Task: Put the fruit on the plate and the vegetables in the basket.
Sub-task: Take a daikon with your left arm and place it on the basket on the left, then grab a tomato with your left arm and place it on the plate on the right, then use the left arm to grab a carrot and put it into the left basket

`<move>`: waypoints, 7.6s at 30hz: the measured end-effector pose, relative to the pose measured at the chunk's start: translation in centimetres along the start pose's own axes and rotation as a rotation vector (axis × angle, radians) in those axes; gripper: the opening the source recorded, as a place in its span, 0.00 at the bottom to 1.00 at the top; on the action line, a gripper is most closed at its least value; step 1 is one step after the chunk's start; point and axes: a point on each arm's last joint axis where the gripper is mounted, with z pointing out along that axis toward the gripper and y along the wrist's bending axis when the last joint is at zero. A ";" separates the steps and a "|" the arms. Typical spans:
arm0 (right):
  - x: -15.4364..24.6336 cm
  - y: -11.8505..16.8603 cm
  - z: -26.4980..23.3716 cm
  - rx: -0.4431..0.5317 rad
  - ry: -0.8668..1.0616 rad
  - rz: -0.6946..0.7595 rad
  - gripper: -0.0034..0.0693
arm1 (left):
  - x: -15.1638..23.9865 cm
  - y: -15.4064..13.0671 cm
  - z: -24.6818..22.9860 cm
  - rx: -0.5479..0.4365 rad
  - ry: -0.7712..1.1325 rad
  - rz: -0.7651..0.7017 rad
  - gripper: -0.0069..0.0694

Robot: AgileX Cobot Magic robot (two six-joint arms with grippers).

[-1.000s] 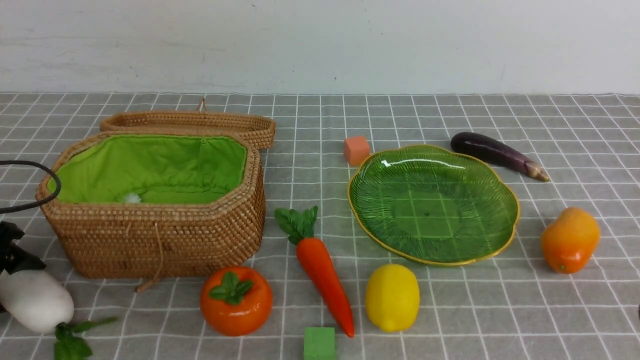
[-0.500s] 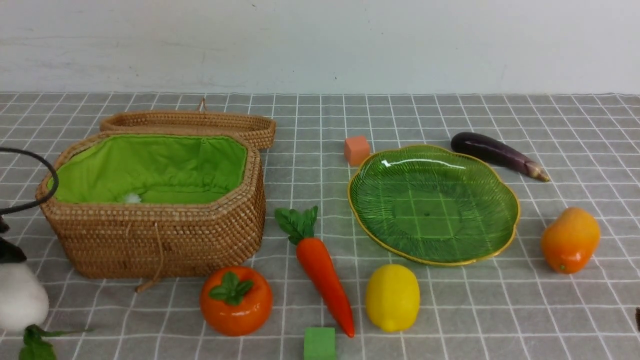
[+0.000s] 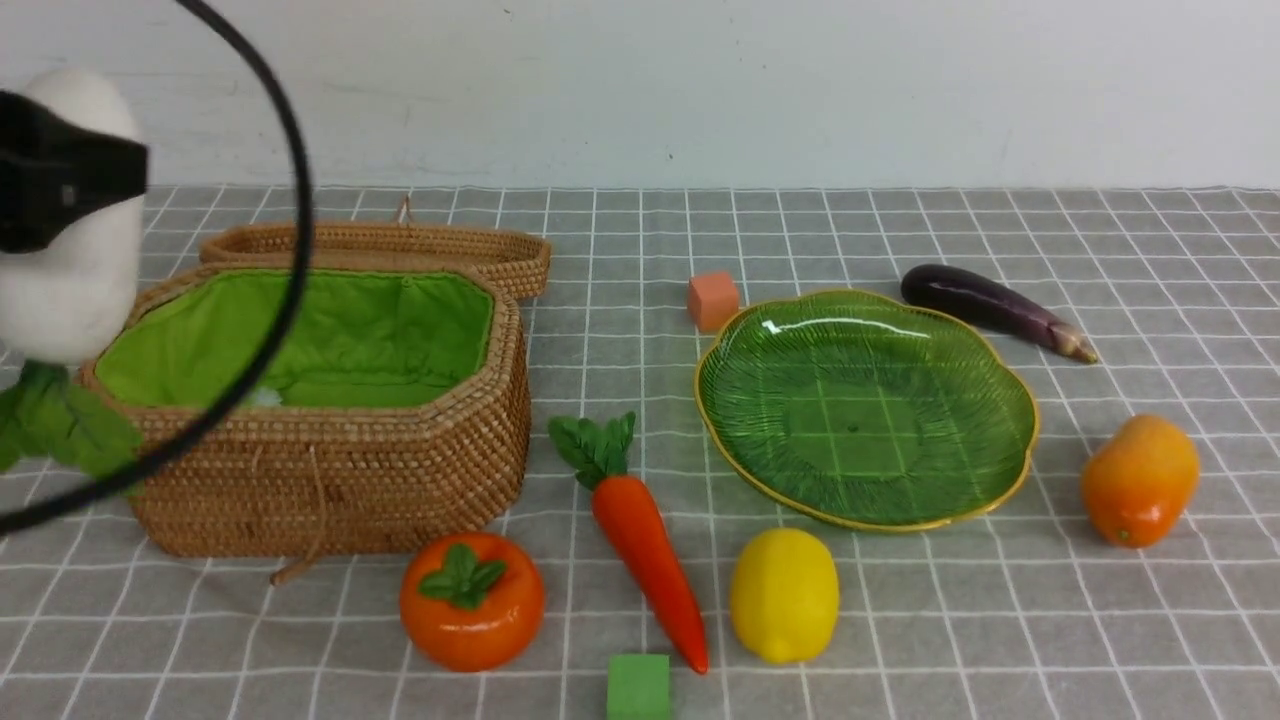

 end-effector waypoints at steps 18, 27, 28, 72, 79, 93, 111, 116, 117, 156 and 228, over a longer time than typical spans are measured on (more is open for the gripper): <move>0.2 0.5 -1.0 -0.024 0.084 0.047 0.18 | 2.8 -4.3 19.3 0.179 0.417 0.887 0.77; 0.2 0.5 -1.0 -0.018 0.077 0.049 0.18 | 2.0 -4.1 18.9 0.134 0.376 0.831 0.94; 0.2 0.4 -1.0 -0.017 0.073 0.049 0.18 | 1.6 -4.1 18.4 0.124 0.370 0.806 0.96; 5.1 1.9 -0.7 -0.103 0.224 0.203 0.18 | 15.1 -22.5 13.4 0.118 0.548 0.537 0.85; 5.1 1.9 -0.7 -0.103 0.224 0.203 0.18 | 15.0 -22.4 14.1 0.049 0.498 0.509 0.84; 5.1 1.9 -0.7 -0.105 0.222 0.181 0.17 | 15.1 -22.2 14.3 -0.005 0.496 0.462 0.84; 5.1 1.9 -0.7 -0.113 0.220 0.184 0.17 | 16.3 -21.9 14.8 -0.099 0.562 0.407 0.72; 5.0 2.1 -0.7 -0.131 0.213 0.192 0.17 | 16.2 -21.8 14.8 -0.119 0.560 0.367 0.72; 5.0 2.1 -0.7 -0.135 0.212 0.194 0.17 | 16.2 -21.8 14.8 -0.120 0.559 0.361 0.72; 5.9 -1.9 -1.2 0.343 0.261 0.299 0.20 | 0.4 -31.9 28.4 0.327 0.345 0.171 0.72; 5.9 -1.5 -1.0 0.292 0.257 0.310 0.24 | 8.5 -25.4 25.0 -0.009 0.933 -0.299 0.44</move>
